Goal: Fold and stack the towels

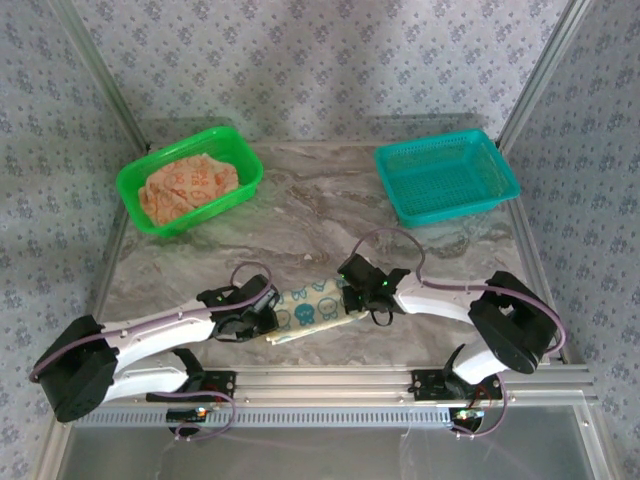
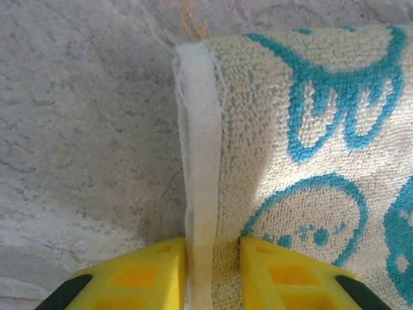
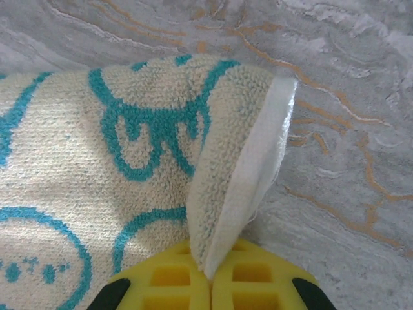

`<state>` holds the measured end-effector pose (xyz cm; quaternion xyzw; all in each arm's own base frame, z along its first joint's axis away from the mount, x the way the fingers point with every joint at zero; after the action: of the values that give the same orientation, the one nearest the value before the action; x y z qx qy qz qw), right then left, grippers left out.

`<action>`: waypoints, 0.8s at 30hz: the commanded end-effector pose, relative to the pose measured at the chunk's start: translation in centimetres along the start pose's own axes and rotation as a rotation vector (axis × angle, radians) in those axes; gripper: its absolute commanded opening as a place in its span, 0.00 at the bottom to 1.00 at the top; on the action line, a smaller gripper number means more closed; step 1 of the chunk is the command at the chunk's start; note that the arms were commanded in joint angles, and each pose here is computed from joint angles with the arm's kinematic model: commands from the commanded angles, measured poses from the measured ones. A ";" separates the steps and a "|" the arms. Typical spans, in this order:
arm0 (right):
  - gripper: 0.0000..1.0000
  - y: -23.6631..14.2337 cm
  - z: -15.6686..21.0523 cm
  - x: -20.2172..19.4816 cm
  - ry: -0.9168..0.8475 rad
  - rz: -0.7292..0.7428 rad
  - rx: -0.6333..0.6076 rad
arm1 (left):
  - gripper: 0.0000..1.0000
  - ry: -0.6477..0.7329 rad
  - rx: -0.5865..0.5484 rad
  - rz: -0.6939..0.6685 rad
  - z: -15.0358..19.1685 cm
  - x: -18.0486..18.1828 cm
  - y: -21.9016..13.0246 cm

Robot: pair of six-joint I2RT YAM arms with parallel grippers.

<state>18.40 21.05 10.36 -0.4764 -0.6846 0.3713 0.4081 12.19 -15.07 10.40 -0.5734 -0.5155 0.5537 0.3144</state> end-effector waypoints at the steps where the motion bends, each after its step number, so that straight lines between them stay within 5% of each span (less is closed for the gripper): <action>1: 0.00 -1.1 0.3 -0.6 -0.025 0.033 0.059 | 0.28 0.027 -0.034 -0.027 -0.7 -0.5 -1.5; 4: 0.00 -3.4 -1.5 -1.0 -0.053 0.074 0.014 | 0.30 0.032 -0.083 -0.022 -1.9 -0.7 -3.1; 11: 0.00 -10.5 -6.5 -2.0 -0.109 0.116 -0.124 | 0.56 0.017 -0.216 0.041 -5.3 -0.9 -7.4; 24: 0.00 -21.4 -16.1 -3.2 -0.310 0.274 -0.357 | 0.64 0.069 -0.236 0.112 -9.1 -2.2 -9.6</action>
<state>25.94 14.94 33.61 -0.5679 -0.7274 0.3192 0.2155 18.59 -12.42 20.74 -0.6353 -0.5510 0.4968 0.2145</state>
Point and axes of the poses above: each hand's point on the last joint's axis, 136 mm out from that joint toward the fingers, its own y axis out along the fingers, its own x axis along the line the jaws close on, z = x × y, the point moved 9 cm from there along -y, back along the fingers, and after that the axes turned 4 degrees about y, right-handed, at the moved point
